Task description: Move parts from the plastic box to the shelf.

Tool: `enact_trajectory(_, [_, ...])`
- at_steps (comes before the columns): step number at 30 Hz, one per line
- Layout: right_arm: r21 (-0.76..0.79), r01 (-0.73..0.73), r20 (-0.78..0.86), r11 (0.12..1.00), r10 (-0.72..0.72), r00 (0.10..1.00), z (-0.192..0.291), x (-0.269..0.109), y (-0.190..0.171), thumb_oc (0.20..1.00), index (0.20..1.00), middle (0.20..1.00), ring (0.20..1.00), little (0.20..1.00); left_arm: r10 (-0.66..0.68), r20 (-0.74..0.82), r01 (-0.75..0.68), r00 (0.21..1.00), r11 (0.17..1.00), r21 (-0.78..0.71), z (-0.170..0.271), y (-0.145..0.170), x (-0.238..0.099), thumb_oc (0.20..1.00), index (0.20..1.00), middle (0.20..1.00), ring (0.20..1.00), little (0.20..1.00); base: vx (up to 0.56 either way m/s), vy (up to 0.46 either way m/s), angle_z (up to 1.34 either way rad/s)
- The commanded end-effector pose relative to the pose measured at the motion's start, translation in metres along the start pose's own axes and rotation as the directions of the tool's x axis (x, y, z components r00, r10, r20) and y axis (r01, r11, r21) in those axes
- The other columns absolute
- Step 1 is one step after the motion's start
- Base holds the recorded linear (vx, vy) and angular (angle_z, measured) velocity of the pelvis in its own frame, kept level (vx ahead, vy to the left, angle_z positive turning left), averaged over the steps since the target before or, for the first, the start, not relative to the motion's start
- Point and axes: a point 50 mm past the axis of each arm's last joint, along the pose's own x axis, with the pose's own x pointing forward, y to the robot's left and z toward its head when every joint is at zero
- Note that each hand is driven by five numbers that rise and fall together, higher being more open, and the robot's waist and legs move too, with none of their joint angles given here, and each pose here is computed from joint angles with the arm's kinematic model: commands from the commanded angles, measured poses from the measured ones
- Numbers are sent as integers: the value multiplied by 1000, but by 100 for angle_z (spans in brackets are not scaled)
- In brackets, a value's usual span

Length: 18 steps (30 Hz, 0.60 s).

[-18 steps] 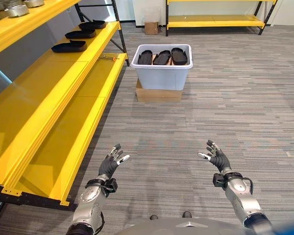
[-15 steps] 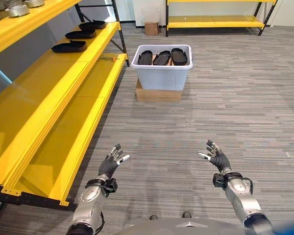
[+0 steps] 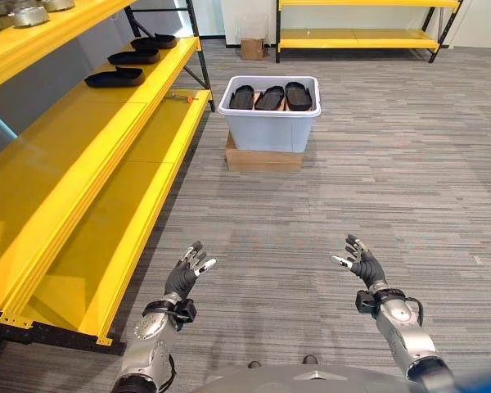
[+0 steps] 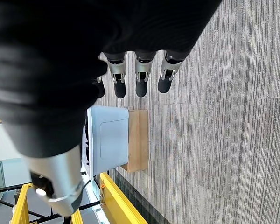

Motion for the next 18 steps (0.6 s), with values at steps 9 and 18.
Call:
enact_trajectory(9, [27,15,161,1000,-19,987,32,7,-1,1000,1000,1000,1000,1000,-1,100,-11,995,993,116,30,-1,18,1000,1000,1000,1000,1000,9,148,5])
enact_trajectory(18, [32,1,177,999,-7,984,39,10,4,1000,1000,1000,1000,1000,-2,83,-9,997,990,143,32,-1,19,1000,1000,1000,1000,1000,-13,84,-4])
